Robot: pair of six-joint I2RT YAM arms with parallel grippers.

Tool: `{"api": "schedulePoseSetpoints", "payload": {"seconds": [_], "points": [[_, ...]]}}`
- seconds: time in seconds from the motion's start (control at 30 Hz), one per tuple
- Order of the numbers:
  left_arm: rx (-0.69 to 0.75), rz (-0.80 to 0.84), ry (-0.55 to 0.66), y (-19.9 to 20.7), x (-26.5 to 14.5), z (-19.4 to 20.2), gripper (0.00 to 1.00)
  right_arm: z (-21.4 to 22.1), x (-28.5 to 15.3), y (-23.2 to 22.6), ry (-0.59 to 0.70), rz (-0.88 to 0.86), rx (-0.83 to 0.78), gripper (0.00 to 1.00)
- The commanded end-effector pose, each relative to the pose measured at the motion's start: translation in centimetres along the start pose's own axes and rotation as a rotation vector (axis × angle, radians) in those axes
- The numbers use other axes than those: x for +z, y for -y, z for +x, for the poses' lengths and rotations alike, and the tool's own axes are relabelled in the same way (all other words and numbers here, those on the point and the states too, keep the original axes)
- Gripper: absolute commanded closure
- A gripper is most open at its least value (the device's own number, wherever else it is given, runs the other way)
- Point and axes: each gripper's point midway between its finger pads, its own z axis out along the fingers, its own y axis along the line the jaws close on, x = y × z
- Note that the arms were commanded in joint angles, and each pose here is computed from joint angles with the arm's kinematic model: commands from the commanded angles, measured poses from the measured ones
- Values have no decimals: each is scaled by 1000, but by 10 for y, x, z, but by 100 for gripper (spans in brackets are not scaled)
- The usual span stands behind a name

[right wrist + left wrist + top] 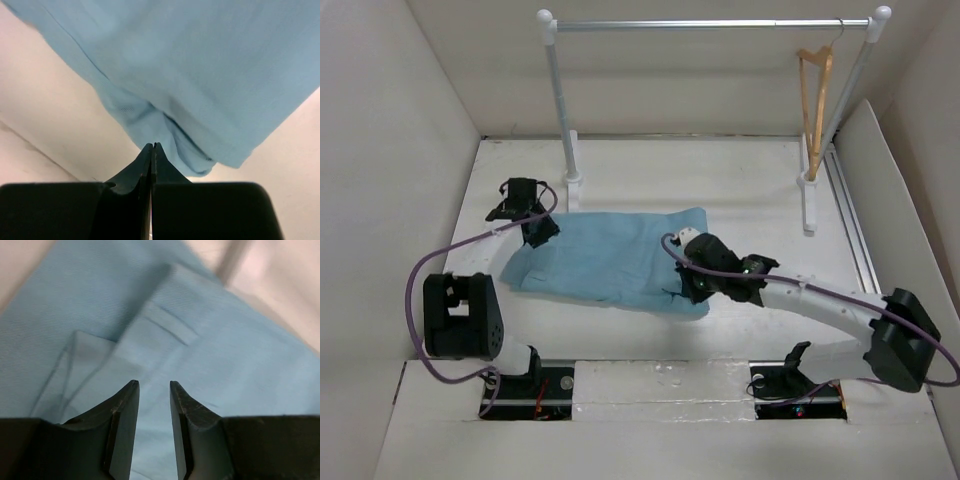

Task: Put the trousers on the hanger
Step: Fold the trousers at the center of the board, then pick up the hanger from the clothesline.

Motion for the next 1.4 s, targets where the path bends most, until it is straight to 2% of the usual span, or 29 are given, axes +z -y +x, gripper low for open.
{"api": "schedulePoseSetpoints", "payload": {"seconds": [0.0, 0.07, 0.13, 0.23, 0.4, 0.53, 0.6, 0.67, 0.73, 0.77, 0.8, 0.83, 0.87, 0.9, 0.93, 0.97, 1.0, 1.03, 1.07, 1.1, 1.13, 1.17, 1.27, 1.3, 1.37], "points": [[71, 188, 151, 63, -58, -30, 73, -67, -43, 1, 201, 26, -51, 100], [102, 220, 133, 81, -62, -16, 73, -82, -40, 20, 235, 50, -9, 100], [150, 253, 58, 103, -53, 20, 74, -81, -11, 40, 198, 71, 36, 100], [139, 245, -2, 98, -40, 37, 75, -70, 14, 43, 143, 81, 36, 100], [21, 127, -69, 38, 1, 39, 78, -32, 45, 37, 37, 84, 32, 100], [-46, 94, -88, 12, 10, 39, 79, -15, 47, 36, 24, 87, 57, 100], [-63, 82, -86, 8, 11, 38, 79, -13, 43, 38, 17, 100, 60, 100], [-70, 52, -82, 5, 10, 35, 79, -29, 33, 38, 48, 107, 48, 100], [-87, 28, -63, 3, 4, 29, 80, -42, 16, 39, 52, 115, 39, 93], [-89, 41, -41, 7, -1, 21, 81, -77, -6, 34, 136, 97, 23, 86], [-87, 56, -23, 11, -7, 16, 81, -86, -20, 38, 144, 100, 23, 67], [-75, 102, 18, 19, -20, 6, 83, -103, -36, 37, 186, 91, 15, 56], [-67, 137, 50, 27, -29, -4, 86, -142, -71, 31, 296, 62, -10, 45], [-46, 180, 74, 38, -40, -8, 88, -155, -89, 33, 328, 60, -23, 32], [-24, 232, 122, 50, -57, -17, 88, -173, -111, 46, 381, 79, -12, 29], [7, 275, 159, 64, -71, -25, 93, -188, -130, 50, 425, 79, -25, 27], [50, 328, 166, 82, -84, -21, 97, -215, -169, 54, 523, 88, -22, 25], [75, 374, 187, 96, -97, -22, 100, -229, -190, 65, 573, 115, -11, 28], [105, 415, 208, 110, -110, -24, 100, -240, -212, 83, 617, 128, 9, 40], [152, 467, 201, 130, -122, -12, 100, -261, -250, 89, 708, 144, 12, 75], [177, 486, 196, 139, -128, -6, 100, -270, -268, 100, 748, 171, 23, 90], [202, 520, 206, 153, -139, -4, 100, -276, -288, 127, 784, 242, 51, 100], [309, 590, 190, 191, -161, 27, 100, -293, -331, 165, 848, 355, 98, 100], [340, 608, 171, 198, -164, 40, 100, -291, -342, 190, 856, 415, 135, 89], [391, 612, 155, 210, -167, 64, 100, -298, -348, 209, 871, 409, 138, 56]]}}
